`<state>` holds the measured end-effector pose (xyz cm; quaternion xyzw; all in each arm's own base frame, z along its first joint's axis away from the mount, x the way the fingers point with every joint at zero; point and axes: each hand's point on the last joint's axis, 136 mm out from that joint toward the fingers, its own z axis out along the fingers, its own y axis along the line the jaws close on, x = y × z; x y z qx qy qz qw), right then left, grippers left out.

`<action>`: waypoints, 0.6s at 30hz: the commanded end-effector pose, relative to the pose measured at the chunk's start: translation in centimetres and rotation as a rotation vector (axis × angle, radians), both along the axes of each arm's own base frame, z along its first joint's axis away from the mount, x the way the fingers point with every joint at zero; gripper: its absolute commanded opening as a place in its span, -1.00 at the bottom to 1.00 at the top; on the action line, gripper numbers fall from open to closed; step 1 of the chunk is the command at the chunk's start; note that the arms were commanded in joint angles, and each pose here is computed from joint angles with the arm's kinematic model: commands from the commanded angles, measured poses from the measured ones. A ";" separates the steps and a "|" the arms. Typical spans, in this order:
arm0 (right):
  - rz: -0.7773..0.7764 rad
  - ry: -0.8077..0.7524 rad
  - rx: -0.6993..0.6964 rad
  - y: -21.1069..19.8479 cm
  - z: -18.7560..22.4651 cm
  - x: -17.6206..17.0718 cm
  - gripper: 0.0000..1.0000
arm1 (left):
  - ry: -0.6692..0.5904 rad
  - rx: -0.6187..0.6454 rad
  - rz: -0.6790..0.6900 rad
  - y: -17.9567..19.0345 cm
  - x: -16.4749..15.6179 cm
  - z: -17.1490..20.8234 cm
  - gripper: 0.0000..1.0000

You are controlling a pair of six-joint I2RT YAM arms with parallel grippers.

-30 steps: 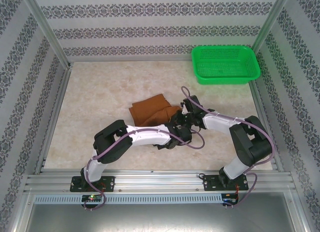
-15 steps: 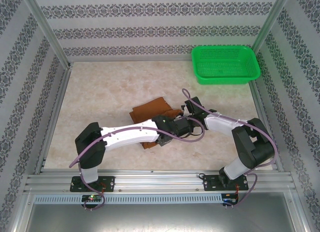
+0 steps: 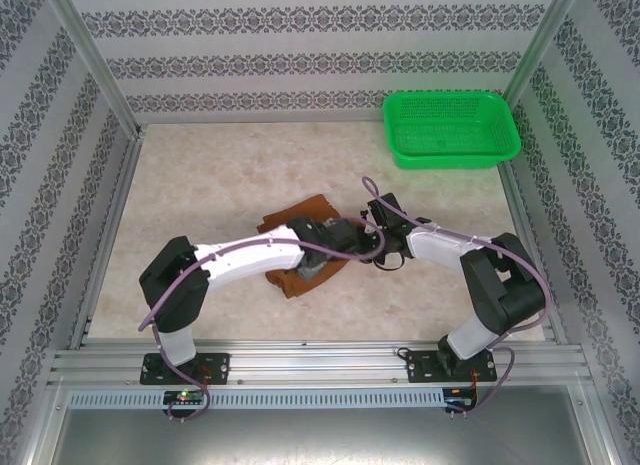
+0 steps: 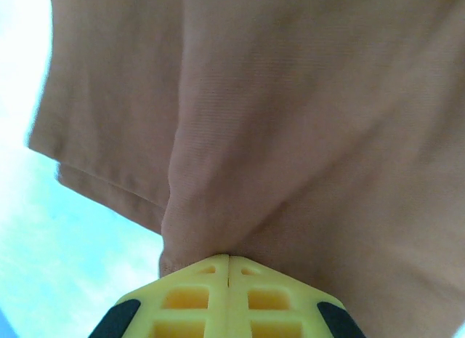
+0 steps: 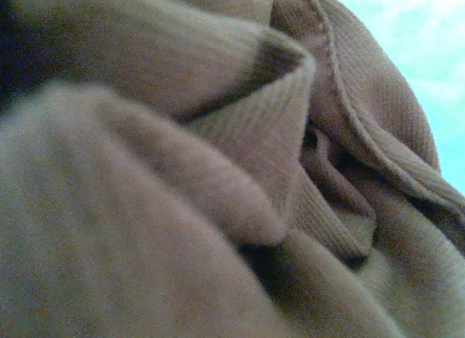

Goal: Roll up the long pants

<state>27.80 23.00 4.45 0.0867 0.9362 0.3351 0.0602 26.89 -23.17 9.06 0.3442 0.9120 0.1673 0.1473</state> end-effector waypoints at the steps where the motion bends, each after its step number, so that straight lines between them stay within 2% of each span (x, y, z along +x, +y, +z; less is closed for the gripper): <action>1: 0.006 0.201 -0.148 -2.2 -4.7 -4.0 -1.00 | 0.210 -0.026 0.235 4.4 -0.6 -4.2 -1.00; 3: 0.006 0.207 -0.144 -2.1 -4.8 -3.9 -1.00 | 0.315 -0.034 0.314 5.6 -1.0 -7.1 -1.00; 6: 0.000 0.206 -0.143 -2.2 -4.7 -3.9 -1.00 | 0.424 -0.028 0.344 5.8 -1.8 -10.6 -1.00; 10: -0.004 0.207 -0.141 -2.3 -4.6 -4.2 -1.00 | 0.445 -0.080 0.347 4.4 -1.4 -11.4 -1.00; 12: -0.007 0.207 -0.147 -2.6 -4.6 -4.5 -1.00 | 0.383 -0.098 0.349 4.3 -0.3 -9.9 -1.00; 14: -0.007 0.206 -0.150 -2.7 -4.7 -4.6 -1.00 | 0.263 -0.118 0.334 4.4 1.3 -7.0 -1.00; 18: -0.008 0.210 -0.145 -2.6 -4.9 -4.6 -1.00 | 0.018 -0.217 0.225 3.4 2.8 0.2 -0.77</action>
